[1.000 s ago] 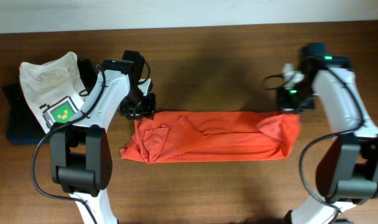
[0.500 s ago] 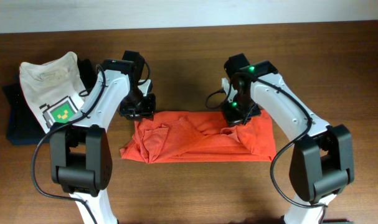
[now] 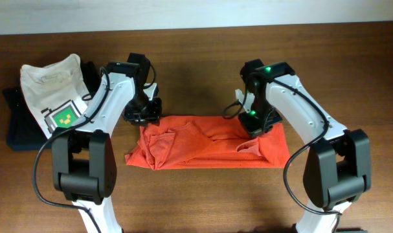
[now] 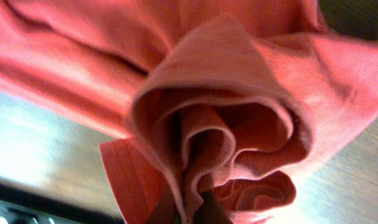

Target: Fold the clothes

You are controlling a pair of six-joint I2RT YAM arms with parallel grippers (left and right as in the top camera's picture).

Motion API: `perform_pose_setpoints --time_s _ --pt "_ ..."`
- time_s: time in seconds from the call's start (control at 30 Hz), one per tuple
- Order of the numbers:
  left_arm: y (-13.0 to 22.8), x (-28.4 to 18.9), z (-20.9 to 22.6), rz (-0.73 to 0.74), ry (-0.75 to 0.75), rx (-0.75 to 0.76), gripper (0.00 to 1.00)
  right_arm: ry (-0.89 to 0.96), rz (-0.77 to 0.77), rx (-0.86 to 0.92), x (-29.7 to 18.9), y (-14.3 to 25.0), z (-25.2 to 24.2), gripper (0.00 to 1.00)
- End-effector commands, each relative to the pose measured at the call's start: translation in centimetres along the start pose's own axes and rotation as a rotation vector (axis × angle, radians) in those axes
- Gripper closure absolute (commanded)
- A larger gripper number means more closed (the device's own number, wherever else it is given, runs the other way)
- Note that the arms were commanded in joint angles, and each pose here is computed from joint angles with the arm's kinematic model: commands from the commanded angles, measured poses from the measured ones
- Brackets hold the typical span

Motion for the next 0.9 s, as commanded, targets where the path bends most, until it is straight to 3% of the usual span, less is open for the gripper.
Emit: perform_pose_setpoints --time_s 0.0,0.17,0.23,0.33,0.37,0.47,0.53,0.6,0.67,0.77,0.87 --pt "-0.2 -1.3 -0.3 -0.035 0.02 0.0 0.64 0.01 -0.001 -0.094 -0.2 0.1 -0.8 0.96" --pt "-0.1 -1.3 -0.3 -0.034 0.019 0.0 0.64 -0.08 -0.105 -0.07 -0.2 -2.1 1.6 0.95" --pt "-0.1 -1.3 -0.3 -0.032 0.018 -0.001 0.64 -0.075 -0.124 -0.058 -0.1 -2.7 2.5 0.88" --pt "-0.1 -1.3 -0.3 -0.032 0.018 -0.001 0.64 -0.115 -0.142 -0.1 -0.1 -3.3 4.7 0.5" --pt "-0.1 -1.3 -0.3 -0.032 0.018 0.0 0.64 -0.11 -0.141 -0.101 0.0 -3.2 4.7 0.5" --pt "-0.1 -1.3 -0.3 -0.03 0.018 -0.001 0.64 -0.061 -0.133 -0.067 0.0 -3.1 3.6 0.71" --pt "0.1 -1.3 -0.3 -0.024 0.016 -0.002 0.64 0.144 -0.094 0.194 -0.2 -2.1 -0.2 0.71" --pt "0.1 -1.3 -0.3 -0.021 0.015 -0.002 0.64 0.189 -0.06 0.319 -0.3 -1.0 -2.2 0.68" --pt "0.1 -1.3 -0.3 -0.021 0.015 -0.002 0.63 0.113 -0.032 0.279 -0.2 -0.3 -2.3 0.61" --pt "0.1 -1.3 -0.3 -0.021 0.015 -0.002 0.63 0.086 0.006 0.258 0.9 0.4 -2.2 0.61" --pt "0.3 -1.3 -0.2 -0.011 0.013 -0.004 0.64 0.075 0.007 0.345 4.1 0.8 -2.3 0.61"
Point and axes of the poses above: each gripper's point midway between its finger pads, its own x axis out along the fingers, its own z axis along the line the jaws close on, y = z × x, the point moved 5 cm from there along -x, back along the fingers, and after that the axes turned 5 degrees about -x, right-handed, at the moved point
